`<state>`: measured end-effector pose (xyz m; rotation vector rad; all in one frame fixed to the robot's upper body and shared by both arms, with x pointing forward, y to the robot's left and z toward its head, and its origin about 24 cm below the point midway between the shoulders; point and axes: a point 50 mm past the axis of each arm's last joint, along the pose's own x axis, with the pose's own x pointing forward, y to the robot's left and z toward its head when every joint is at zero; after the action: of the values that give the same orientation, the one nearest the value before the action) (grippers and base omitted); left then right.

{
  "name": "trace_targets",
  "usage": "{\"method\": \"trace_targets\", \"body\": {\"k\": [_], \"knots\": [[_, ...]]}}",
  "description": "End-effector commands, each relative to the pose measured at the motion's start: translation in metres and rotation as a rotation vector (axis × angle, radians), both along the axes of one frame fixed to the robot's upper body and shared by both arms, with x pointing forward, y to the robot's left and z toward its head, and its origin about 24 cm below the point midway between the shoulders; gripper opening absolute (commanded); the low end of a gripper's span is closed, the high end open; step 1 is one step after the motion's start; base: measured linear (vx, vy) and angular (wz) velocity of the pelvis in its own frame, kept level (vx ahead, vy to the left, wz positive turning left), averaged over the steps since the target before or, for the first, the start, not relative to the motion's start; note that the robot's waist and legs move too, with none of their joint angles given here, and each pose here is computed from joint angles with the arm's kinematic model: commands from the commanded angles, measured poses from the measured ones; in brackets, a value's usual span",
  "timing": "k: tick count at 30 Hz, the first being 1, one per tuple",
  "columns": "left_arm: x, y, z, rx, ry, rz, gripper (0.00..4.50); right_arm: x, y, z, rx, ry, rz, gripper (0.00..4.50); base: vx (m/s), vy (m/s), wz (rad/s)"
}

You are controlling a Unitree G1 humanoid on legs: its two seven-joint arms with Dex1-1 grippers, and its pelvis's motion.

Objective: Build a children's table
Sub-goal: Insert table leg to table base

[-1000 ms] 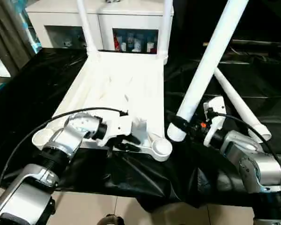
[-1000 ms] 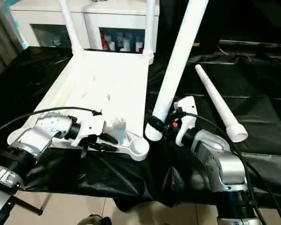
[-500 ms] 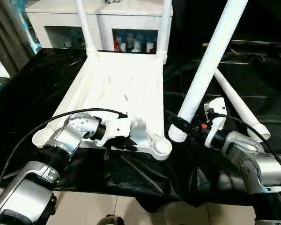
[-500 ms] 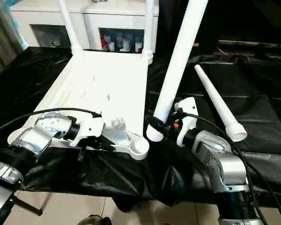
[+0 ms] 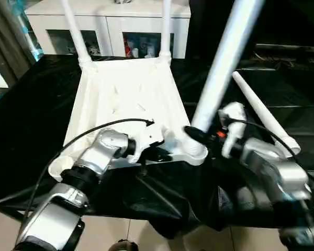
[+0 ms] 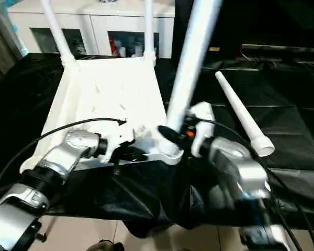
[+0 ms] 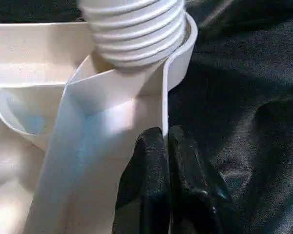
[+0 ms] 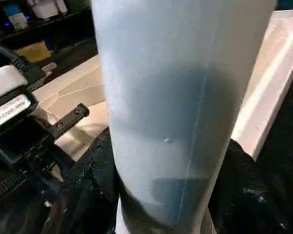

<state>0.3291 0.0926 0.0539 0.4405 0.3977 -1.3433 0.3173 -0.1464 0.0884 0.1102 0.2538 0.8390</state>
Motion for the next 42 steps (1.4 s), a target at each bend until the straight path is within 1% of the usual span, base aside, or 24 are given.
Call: {"method": "trace_targets", "body": {"k": [1, 3, 7, 10, 12, 14, 23, 29, 33, 35, 40, 42], "knots": [[0.003, 0.003, 0.002, -0.019, -0.018, 0.053, 0.0, 0.001, -0.002, -0.011, -0.049, 0.06, 0.013, 1.91, 0.0, 0.0, 0.0], [0.005, 0.005, 0.004, -0.016, -0.02, 0.058, 0.0, 0.001, -0.002, -0.012, -0.076, 0.075, 0.034, 1.91, 0.0, 0.0, 0.0], [0.006, 0.006, 0.005, -0.013, -0.022, 0.059, 0.0, 0.004, -0.004, -0.014, -0.09, 0.087, 0.044, 1.91, 0.0, 0.0, 0.0], [0.006, 0.007, 0.007, -0.034, -0.017, 0.064, 0.0, 0.005, -0.006, -0.017, -0.117, 0.106, 0.049, 1.91, 0.0, 0.0, 0.0], [0.007, 0.007, 0.009, -0.077, -0.016, 0.076, 0.0, 0.003, -0.007, -0.016, -0.114, 0.12, 0.065, 1.91, 0.0, 0.0, 0.0], [0.007, 0.007, 0.009, -0.093, -0.012, 0.078, 0.0, 0.002, -0.007, -0.015, -0.114, 0.126, 0.076, 1.91, 0.0, 0.0, 0.0], [0.007, 0.012, 0.007, -0.083, -0.019, 0.083, 0.0, -0.002, -0.016, -0.012, -0.115, 0.137, 0.091, 1.91, 0.0, 0.0, 0.0], [0.006, 0.011, 0.007, -0.073, -0.021, 0.063, 0.0, -0.002, -0.016, -0.016, -0.115, 0.151, 0.088, 1.91, 0.0, 0.0, 0.0], [0.006, 0.012, 0.007, -0.066, -0.022, 0.062, 0.0, -0.003, -0.014, -0.012, -0.107, 0.15, 0.108, 1.9, 0.0, 0.0, 0.0], [0.006, 0.012, 0.007, -0.065, -0.021, 0.06, 0.0, -0.003, -0.014, -0.011, -0.108, 0.148, 0.11, 1.9, 0.0, 0.0, 0.0], [0.005, 0.012, 0.007, -0.06, -0.022, 0.052, 0.0, 0.002, -0.015, -0.015, -0.109, 0.15, 0.092, 1.9, 0.0, 0.0, 0.0], [0.005, 0.012, 0.007, -0.058, -0.022, 0.049, 0.0, 0.005, -0.015, -0.017, -0.092, 0.16, 0.077, 1.9, 0.0, 0.0, 0.0]]}}
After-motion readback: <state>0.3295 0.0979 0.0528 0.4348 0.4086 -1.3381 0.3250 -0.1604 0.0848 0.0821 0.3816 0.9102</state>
